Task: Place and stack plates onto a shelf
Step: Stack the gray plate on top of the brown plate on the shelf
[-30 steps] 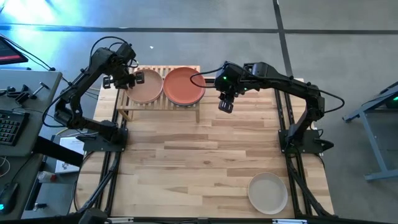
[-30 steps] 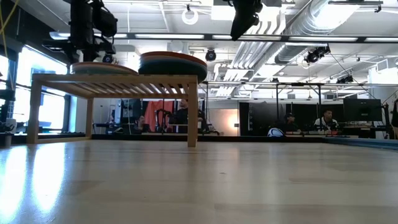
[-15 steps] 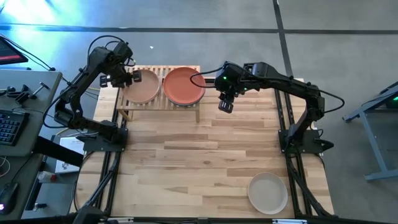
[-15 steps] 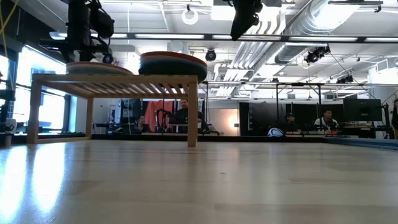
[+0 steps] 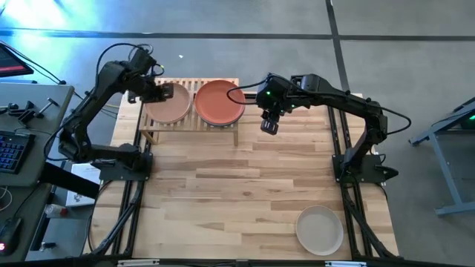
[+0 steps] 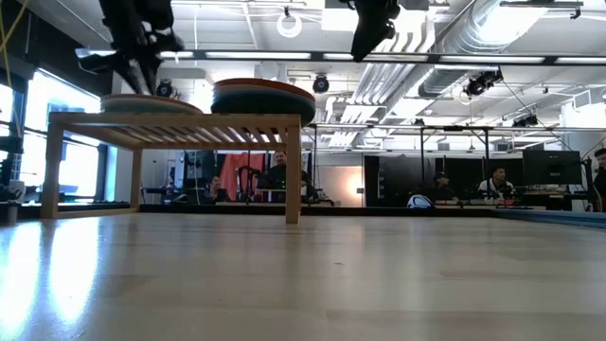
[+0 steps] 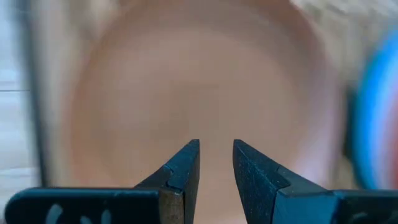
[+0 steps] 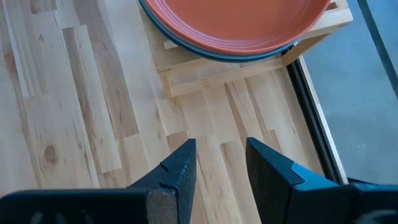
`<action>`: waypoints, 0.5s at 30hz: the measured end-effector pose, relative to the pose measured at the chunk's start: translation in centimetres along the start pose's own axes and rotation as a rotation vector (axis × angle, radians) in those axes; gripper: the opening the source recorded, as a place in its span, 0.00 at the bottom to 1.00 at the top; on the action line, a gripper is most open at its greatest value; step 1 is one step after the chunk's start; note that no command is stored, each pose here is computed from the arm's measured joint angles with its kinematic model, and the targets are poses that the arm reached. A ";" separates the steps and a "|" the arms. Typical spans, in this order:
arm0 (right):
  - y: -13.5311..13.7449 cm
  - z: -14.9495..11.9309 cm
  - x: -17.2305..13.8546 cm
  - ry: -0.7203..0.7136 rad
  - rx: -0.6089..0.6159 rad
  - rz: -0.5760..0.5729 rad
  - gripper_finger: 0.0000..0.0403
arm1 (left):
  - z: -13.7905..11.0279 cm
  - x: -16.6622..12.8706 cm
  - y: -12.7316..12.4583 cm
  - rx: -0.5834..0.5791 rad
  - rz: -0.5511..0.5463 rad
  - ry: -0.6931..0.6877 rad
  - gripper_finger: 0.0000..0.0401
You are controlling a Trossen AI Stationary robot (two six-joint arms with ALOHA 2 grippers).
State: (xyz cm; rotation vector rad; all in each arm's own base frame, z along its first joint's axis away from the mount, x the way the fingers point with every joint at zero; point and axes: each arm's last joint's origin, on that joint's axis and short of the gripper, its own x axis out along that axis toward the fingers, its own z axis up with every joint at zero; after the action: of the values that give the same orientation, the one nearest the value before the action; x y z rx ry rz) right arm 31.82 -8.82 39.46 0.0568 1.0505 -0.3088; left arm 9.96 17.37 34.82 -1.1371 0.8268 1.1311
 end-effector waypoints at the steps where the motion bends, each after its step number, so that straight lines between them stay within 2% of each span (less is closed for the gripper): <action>1: 0.0 0.0 0.0 0.002 0.009 0.001 0.29 | -0.4 -0.3 -0.3 0.029 -0.043 0.017 0.21; 6: 0.2 -0.4 0.0 0.046 0.034 0.058 0.29 | -2.9 -1.4 -2.1 0.154 -0.209 0.086 0.21; 15: 1.3 -1.4 -0.2 0.150 0.222 0.082 0.29 | -7.2 -2.5 -4.9 0.374 -0.296 0.153 0.21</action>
State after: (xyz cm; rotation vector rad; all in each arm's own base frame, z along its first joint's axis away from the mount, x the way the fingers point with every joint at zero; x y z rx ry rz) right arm 30.95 -7.25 38.83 0.3254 1.1559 -0.3500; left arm 14.37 9.67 36.62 -0.9979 0.9087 0.6188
